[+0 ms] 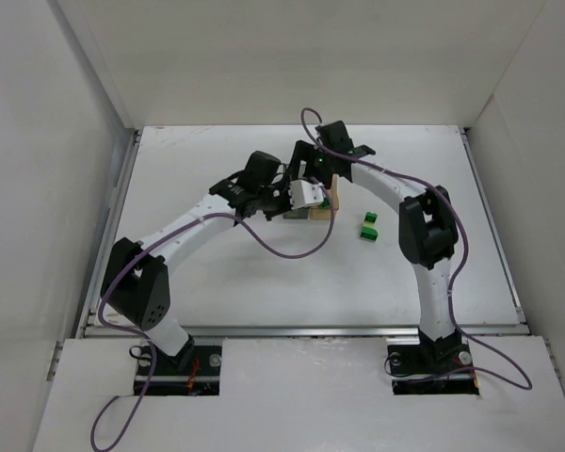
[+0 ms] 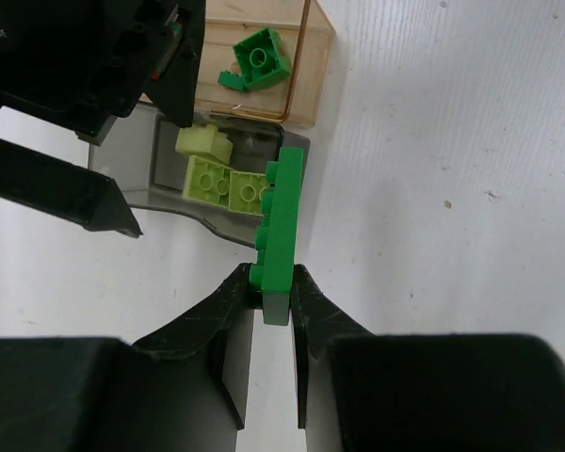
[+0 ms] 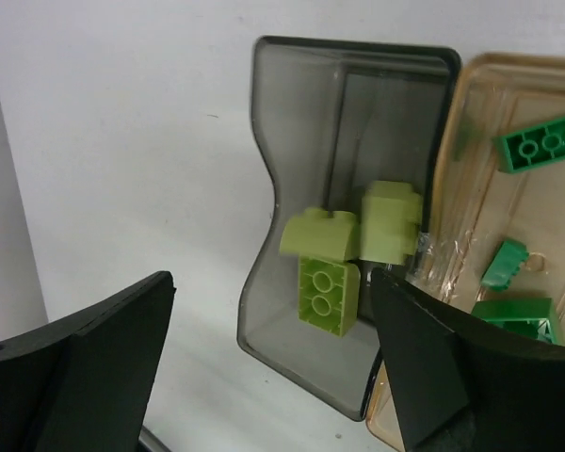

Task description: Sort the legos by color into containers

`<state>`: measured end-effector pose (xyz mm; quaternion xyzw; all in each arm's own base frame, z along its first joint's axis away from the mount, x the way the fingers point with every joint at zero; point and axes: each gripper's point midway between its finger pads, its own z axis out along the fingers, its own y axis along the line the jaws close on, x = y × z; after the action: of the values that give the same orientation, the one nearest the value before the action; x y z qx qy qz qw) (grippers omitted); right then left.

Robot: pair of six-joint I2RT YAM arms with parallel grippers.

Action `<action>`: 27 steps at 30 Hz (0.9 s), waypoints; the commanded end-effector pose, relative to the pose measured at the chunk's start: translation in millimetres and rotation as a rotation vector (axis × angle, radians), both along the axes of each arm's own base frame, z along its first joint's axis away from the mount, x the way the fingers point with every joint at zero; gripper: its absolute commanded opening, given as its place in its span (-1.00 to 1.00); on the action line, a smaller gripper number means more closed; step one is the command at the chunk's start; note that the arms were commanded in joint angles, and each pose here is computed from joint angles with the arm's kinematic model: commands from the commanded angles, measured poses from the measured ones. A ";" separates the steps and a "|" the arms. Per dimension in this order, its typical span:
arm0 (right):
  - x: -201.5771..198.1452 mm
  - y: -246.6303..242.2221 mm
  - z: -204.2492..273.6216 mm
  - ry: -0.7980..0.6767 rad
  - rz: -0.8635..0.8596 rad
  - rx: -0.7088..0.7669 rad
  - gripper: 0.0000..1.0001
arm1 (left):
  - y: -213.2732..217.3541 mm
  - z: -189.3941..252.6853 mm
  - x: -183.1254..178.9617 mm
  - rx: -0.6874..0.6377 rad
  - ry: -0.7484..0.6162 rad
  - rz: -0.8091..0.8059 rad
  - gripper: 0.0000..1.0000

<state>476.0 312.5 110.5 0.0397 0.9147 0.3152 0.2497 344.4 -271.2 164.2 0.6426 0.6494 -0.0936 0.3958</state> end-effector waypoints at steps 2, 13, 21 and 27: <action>9.6 5.0 67.5 -0.159 0.023 0.021 0.83 | -3.4 25.3 7.1 -0.077 -0.057 0.030 -1.00; 6.6 -135.2 131.9 -0.283 -0.239 -0.091 0.94 | -44.2 8.5 53.2 -0.192 0.020 0.166 -1.00; -36.7 -196.2 69.4 -0.142 -0.296 -0.277 1.00 | -85.1 -6.9 105.5 -0.230 -0.080 0.292 -1.00; -66.4 -211.0 27.1 -0.040 -0.287 -0.346 1.00 | -106.7 -21.3 130.0 -0.221 -0.013 0.370 -1.00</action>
<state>417.9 107.8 139.3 0.1299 0.9317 0.1352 0.3112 457.7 -371.6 105.0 0.5092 0.7322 -0.0856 0.4442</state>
